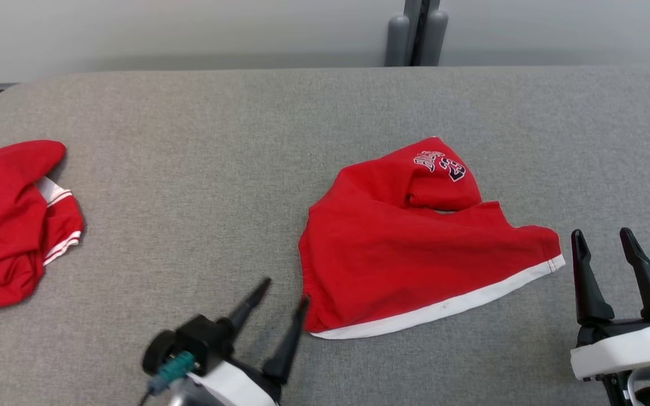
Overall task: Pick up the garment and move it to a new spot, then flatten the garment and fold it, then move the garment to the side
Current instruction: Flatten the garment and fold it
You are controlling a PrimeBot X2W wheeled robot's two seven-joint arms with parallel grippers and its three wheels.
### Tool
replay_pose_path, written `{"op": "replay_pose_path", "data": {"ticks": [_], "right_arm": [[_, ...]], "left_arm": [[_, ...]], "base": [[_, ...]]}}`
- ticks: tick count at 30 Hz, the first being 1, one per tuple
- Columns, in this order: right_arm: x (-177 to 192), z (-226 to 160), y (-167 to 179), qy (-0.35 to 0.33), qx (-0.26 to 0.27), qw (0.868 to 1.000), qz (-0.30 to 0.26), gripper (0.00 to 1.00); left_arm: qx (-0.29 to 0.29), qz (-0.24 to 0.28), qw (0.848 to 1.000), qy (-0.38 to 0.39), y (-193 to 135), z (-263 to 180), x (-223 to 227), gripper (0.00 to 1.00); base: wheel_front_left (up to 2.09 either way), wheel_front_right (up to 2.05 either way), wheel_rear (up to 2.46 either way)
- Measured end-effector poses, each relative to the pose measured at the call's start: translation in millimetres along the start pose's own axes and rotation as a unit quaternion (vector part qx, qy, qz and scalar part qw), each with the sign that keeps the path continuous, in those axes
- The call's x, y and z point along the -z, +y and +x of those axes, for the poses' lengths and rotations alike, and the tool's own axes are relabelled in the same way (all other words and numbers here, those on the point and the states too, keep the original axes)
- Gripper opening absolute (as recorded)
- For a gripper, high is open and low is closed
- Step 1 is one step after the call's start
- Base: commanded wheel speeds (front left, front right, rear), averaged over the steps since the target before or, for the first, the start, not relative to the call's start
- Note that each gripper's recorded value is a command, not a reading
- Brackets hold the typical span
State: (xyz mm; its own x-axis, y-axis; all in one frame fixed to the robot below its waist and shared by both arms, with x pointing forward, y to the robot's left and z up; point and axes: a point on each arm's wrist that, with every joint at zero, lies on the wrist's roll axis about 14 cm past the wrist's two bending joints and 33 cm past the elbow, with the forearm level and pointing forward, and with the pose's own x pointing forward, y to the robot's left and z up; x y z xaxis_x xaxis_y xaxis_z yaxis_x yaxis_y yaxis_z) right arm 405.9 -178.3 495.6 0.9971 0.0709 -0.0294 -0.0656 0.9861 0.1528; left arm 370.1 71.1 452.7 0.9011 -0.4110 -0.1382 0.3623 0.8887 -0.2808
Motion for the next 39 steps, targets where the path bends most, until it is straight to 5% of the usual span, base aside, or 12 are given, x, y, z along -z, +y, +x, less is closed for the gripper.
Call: {"op": "replay_pose_path", "data": {"ticks": [9,17,20,39], "right_arm": [[13.9,8.5,-8.8,0.014,0.012,1.0,0.001,1.0],[22.0,10.0,-17.1,0.024,0.024,0.999,0.001,1.0],[25.9,11.4,-20.0,0.029,0.028,0.999,0.002,1.0],[125.4,21.8,-15.9,0.176,0.007,0.984,0.008,1.0]], "left_arm": [[0.048,-0.02,0.992,0.112,-21.5,-3.3,63.9,1.0],[0.064,-0.017,0.988,0.138,-26.2,-3.3,78.0,1.0],[0.066,-0.016,0.988,0.142,-26.2,-4.0,80.3,0.0],[0.053,-0.016,0.99,0.128,-8.7,10.2,80.5,0.0]], "base": [[0.0,0.0,0.0],[0.0,0.0,0.0],[0.0,0.0,0.0],[0.0,0.0,0.0]]}}
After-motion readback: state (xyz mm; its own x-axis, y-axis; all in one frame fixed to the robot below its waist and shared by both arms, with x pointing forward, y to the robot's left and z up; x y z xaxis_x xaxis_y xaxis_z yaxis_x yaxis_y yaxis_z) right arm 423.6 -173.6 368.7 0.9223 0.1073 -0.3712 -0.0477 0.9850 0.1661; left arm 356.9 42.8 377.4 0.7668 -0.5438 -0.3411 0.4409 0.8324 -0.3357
